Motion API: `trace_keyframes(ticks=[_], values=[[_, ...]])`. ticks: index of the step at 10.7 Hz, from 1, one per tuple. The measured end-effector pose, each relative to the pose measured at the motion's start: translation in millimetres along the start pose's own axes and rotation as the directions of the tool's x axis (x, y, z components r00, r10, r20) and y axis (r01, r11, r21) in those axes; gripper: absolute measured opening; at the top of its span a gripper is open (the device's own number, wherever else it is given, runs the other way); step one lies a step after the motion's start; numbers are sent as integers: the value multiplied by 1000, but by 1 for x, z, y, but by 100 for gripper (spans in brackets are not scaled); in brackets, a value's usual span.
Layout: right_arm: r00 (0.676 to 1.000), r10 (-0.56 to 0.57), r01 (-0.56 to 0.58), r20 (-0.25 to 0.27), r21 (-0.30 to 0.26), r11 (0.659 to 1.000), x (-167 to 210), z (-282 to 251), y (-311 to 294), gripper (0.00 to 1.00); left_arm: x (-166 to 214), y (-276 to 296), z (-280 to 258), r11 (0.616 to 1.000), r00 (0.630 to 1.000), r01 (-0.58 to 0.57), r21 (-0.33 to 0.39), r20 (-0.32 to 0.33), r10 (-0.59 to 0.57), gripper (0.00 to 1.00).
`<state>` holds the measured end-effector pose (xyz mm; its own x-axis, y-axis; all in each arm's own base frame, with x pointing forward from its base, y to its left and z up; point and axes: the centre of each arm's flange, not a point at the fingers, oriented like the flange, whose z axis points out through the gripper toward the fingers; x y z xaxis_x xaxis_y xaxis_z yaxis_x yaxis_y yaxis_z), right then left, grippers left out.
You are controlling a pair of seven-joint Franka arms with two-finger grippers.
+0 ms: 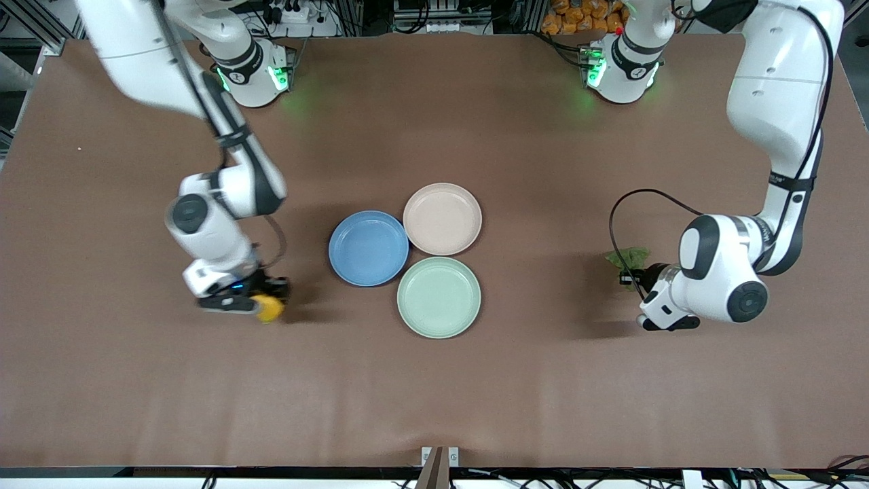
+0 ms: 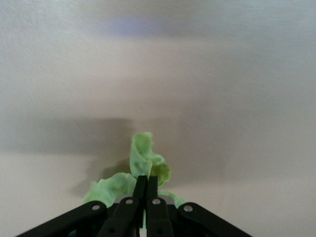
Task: Place lemon and lettuce in plates
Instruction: 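Carry the lemon over the blue plate while the left gripper carries lettuce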
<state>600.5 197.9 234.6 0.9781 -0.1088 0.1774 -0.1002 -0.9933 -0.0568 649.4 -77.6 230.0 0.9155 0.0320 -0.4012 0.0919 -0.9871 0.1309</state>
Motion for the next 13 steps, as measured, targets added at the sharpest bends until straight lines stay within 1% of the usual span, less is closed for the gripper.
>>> trace_keyframes(ticks=[2, 3, 5, 7, 9, 10, 12, 13], values=[[998, 43, -43, 52, 0, 999, -42, -13, -91, 63, -19, 27, -31, 997, 999, 43, -62, 32, -42, 2], [996, 54, -54, 70, -4, 999, -65, -16, -125, 63, -29, 47, -40, 993, 997, 66, -96, 50, -61, 2], [993, 58, -57, 100, -21, 998, -103, -18, -165, 63, -50, 97, -44, 985, 990, 118, -124, 92, -107, 2], [990, 62, -57, 123, -44, 997, -122, -15, -178, 63, -70, 146, -38, 979, 982, 148, -143, 141, -128, 2], [988, 67, -57, 142, -73, 996, -125, -10, -173, 63, -90, 192, -29, 955, 958, 229, -188, 218, -186, 2], [987, 69, -58, 145, -81, 995, -124, -7, -170, 63, -98, 217, -23, 945, 948, 264, -192, 232, -217, 2], [986, 73, -59, 152, -96, 994, -126, 2, -165, 64, -116, 267, -6, 931, 938, 314, -187, 216, -273, 2], [985, 73, -58, 156, -101, 993, -127, 5, -164, 72, -124, 289, 6, 926, 933, 331, -181, 210, -293, 2]])
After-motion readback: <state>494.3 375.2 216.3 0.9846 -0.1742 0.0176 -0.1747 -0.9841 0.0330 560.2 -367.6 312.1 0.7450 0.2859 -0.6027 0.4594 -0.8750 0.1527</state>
